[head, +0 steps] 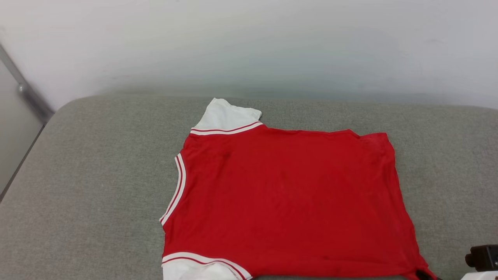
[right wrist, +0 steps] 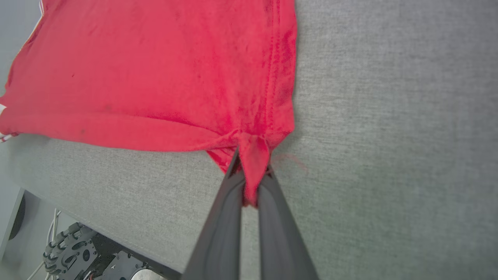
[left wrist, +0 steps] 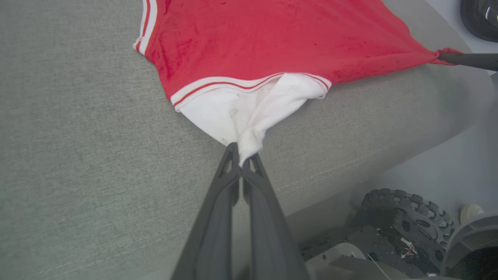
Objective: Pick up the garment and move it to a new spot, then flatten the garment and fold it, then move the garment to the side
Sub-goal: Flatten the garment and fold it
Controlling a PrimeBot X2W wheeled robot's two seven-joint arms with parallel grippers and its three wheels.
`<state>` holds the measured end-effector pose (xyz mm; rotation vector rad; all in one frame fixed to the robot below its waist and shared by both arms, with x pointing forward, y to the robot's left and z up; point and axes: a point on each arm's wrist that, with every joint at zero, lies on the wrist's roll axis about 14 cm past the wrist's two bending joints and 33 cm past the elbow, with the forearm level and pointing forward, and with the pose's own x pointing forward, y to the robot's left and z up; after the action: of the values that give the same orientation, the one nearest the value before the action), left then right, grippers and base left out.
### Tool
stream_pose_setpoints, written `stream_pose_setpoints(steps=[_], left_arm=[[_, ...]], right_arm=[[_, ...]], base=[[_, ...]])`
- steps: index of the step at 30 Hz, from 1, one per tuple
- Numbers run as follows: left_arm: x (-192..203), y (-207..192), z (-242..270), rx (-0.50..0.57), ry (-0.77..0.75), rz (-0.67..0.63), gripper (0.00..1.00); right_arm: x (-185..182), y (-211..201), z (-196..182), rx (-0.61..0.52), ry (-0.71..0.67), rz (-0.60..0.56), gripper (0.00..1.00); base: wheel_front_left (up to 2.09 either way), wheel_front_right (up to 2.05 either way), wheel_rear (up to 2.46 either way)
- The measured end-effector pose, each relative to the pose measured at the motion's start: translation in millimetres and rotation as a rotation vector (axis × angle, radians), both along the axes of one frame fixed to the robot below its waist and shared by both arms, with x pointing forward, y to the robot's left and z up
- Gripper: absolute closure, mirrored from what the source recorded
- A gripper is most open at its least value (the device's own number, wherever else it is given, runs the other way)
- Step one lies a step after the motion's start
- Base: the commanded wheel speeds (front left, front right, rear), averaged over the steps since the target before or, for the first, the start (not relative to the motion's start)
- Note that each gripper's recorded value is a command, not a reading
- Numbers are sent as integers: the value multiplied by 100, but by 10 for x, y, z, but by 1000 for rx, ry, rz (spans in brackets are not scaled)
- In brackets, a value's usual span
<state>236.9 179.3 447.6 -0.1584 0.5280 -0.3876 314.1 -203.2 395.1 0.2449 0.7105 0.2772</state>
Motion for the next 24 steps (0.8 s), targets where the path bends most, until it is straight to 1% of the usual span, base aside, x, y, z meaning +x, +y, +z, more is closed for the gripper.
stream_pose_setpoints(steps=[3,6,12,16,19,24], left_arm=[[109,24,74,18,-50,-6,100],[342,83,240,40,-136,-2,100],[776,54,495,54,-246,-25,100],[1074,22,539,58,-275,-30,100],[1333,94,534,75,-291,-4,100],[1676,173,363,96,-260,8,100]], right_arm=[[21,3,62,11,-6,-1,100],[88,32,138,27,-19,1,100],[379,86,321,47,-58,5,100],[593,137,363,22,-62,32,100],[747,174,344,0,-54,49,100],[992,253,232,-30,-17,72,100]], base=[[0,0,0],[0,0,0],[0,0,0],[0,0,0],[0,0,0],[0,0,0]])
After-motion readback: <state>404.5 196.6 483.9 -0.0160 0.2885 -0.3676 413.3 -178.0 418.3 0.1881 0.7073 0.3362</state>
